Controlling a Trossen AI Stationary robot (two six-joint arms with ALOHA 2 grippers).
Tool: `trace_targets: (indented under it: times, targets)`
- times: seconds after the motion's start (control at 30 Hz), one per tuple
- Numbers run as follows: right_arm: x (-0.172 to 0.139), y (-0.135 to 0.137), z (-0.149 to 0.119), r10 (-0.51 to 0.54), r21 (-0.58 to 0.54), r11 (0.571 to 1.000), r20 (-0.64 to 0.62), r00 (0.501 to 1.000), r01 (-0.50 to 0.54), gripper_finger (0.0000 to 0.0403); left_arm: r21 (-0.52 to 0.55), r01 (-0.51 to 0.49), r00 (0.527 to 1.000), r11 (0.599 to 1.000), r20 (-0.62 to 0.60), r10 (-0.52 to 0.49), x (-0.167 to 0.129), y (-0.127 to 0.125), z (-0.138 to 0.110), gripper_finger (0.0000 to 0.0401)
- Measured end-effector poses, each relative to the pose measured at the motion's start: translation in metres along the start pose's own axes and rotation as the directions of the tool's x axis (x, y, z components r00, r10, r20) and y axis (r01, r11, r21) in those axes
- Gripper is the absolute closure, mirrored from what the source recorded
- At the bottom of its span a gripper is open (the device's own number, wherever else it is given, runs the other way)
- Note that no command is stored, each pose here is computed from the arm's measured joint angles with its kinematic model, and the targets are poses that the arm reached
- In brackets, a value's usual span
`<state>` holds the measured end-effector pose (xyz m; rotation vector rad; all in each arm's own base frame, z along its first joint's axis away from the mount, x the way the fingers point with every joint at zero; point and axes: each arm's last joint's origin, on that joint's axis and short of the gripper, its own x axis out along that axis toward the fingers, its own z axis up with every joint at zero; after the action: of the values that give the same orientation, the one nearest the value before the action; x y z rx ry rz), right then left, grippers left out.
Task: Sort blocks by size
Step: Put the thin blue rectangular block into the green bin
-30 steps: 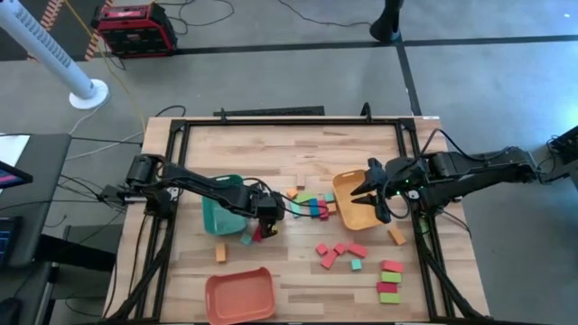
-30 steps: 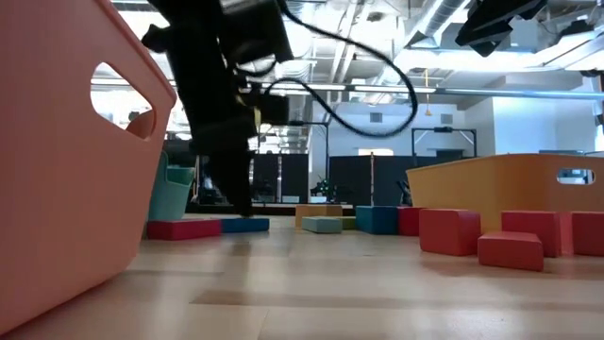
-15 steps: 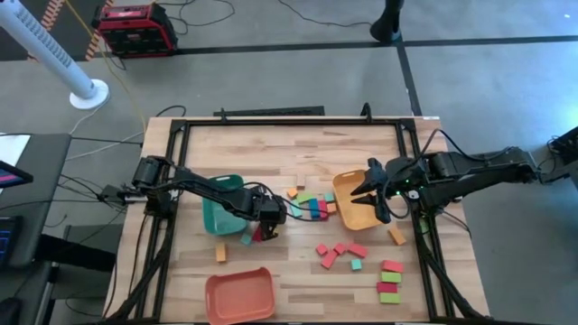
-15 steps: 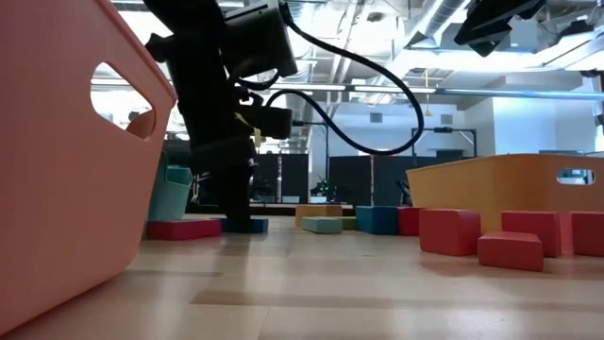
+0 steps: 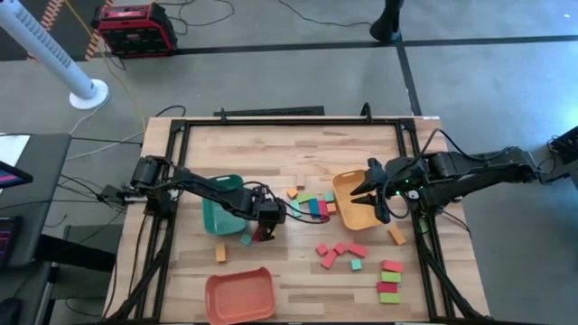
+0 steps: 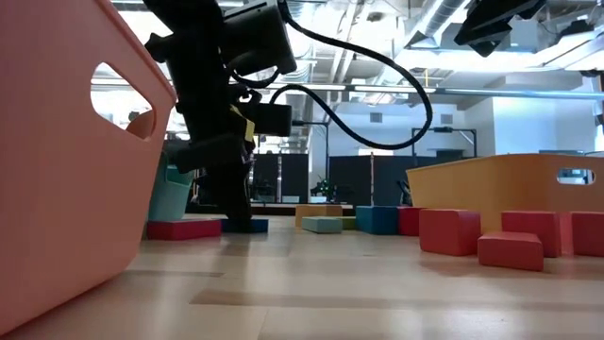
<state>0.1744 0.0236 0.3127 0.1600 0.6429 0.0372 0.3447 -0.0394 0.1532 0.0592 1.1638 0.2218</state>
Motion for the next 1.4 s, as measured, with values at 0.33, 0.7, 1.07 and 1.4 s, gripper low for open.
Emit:
trace_targets:
  times: [0.33,0.7,1.07,1.4]
  targets:
    - [0.000,0.000,0.000,-0.001,0.000,1.000,-0.002,1.000,0.001,0.0270,-0.043,0.030,0.987,0.999,0.162,-0.023,-0.095,0.025,-0.002,0.0276]
    - [0.000,-0.001,0.000,-0.004,0.002,1.000,-0.002,1.000,0.004,0.0270,-0.197,-0.007,1.000,0.980,-0.027,0.002,-0.161,0.047,-0.063,0.0276]
    - [0.000,-0.001,0.000,-0.004,0.010,1.000,-0.001,1.000,0.004,0.0270,-0.209,-0.060,0.984,0.976,-0.175,0.023,-0.120,0.040,-0.098,0.0276]
    - [0.000,-0.001,0.000,-0.003,0.012,1.000,0.000,1.000,0.003,0.0270,-0.202,-0.083,0.982,0.976,-0.186,0.045,-0.115,0.040,-0.102,0.0225]
